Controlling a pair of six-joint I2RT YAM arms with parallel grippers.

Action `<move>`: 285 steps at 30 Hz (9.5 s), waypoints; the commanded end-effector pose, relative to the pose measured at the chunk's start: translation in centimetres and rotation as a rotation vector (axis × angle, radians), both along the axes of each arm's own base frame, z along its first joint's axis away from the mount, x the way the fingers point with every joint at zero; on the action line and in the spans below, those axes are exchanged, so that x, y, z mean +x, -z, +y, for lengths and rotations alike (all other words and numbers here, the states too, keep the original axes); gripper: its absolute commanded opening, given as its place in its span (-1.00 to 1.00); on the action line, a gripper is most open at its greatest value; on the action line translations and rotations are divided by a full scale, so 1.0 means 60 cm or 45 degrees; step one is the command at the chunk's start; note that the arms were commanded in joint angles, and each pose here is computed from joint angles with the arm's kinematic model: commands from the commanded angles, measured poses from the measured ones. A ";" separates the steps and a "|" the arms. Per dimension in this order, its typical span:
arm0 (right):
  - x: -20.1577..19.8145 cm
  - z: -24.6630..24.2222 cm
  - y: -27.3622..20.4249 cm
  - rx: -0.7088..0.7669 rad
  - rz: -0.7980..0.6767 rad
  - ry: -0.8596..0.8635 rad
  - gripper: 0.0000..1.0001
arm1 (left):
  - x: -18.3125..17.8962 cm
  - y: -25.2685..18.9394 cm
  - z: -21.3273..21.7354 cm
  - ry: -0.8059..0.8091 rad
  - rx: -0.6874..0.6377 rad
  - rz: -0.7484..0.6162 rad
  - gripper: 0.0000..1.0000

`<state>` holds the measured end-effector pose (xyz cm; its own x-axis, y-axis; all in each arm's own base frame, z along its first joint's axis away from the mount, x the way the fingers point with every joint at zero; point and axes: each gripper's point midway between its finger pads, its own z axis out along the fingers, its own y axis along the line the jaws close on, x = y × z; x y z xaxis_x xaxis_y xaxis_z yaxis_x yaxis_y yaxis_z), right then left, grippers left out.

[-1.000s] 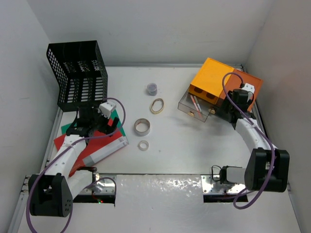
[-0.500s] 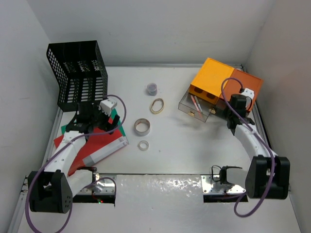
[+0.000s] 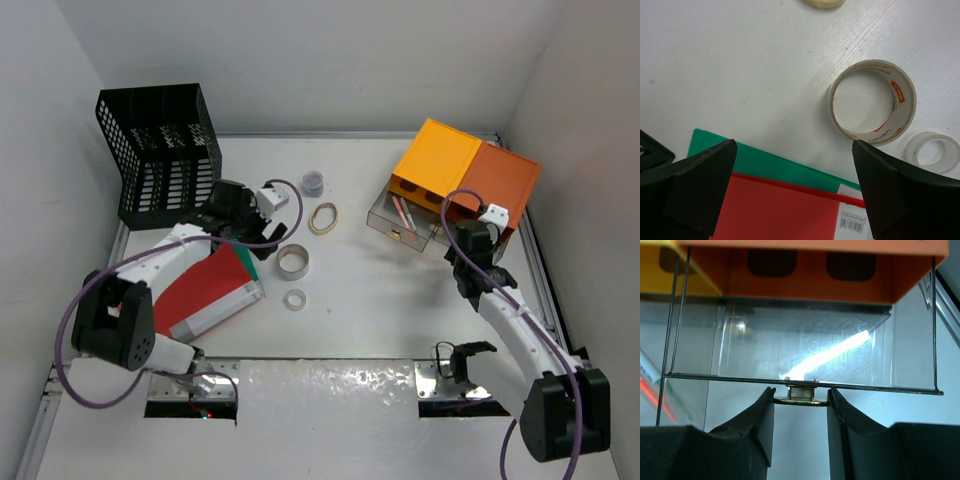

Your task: Organize the desk

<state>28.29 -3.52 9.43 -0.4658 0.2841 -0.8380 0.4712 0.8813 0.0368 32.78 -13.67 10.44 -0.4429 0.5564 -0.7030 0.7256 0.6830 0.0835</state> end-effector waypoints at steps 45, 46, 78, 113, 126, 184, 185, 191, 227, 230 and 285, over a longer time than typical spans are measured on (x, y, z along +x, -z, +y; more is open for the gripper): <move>-0.016 0.272 -0.205 0.290 -0.260 -1.150 0.83 | 0.058 -0.143 -0.089 -0.101 -0.117 -0.123 -1.00; -0.009 0.295 -0.233 0.328 -0.337 -1.233 0.84 | 0.051 -0.152 -0.097 -0.070 -0.147 -0.119 -1.00; 0.060 0.633 -0.223 0.792 -0.324 -1.664 0.16 | -0.014 -0.206 -0.123 0.107 -0.237 -0.180 -1.00; 0.046 0.085 -0.269 -0.759 0.237 -0.459 -1.00 | -0.028 -0.223 -0.064 -0.025 -0.114 -0.268 0.99; 0.068 -0.005 -0.189 -0.852 0.641 -0.297 -1.00 | -0.038 -0.192 -0.063 -0.014 -0.105 -0.221 0.99; 0.089 0.062 -0.064 -0.176 0.722 -0.669 -0.56 | -0.028 -0.191 -0.044 -0.051 -0.043 -0.290 0.99; 0.088 0.060 -0.062 -0.173 0.719 -0.665 -0.55 | -0.027 -0.192 -0.044 -0.052 -0.046 -0.293 0.99; 0.085 0.055 -0.045 -0.145 0.755 -0.656 -0.54 | -0.026 -0.190 -0.044 -0.052 -0.044 -0.294 0.99; 0.177 -0.008 -0.063 -0.433 0.724 -0.792 -1.00 | -0.018 -0.229 -0.038 -0.032 -0.009 -0.376 0.99; 0.179 -0.025 -0.057 -0.519 0.746 -0.783 -1.00 | -0.019 -0.229 -0.036 -0.033 -0.002 -0.380 0.99; 0.093 -0.097 -0.043 0.096 0.288 -0.058 -1.00 | -0.036 -0.226 -0.028 -0.013 0.005 -0.401 0.99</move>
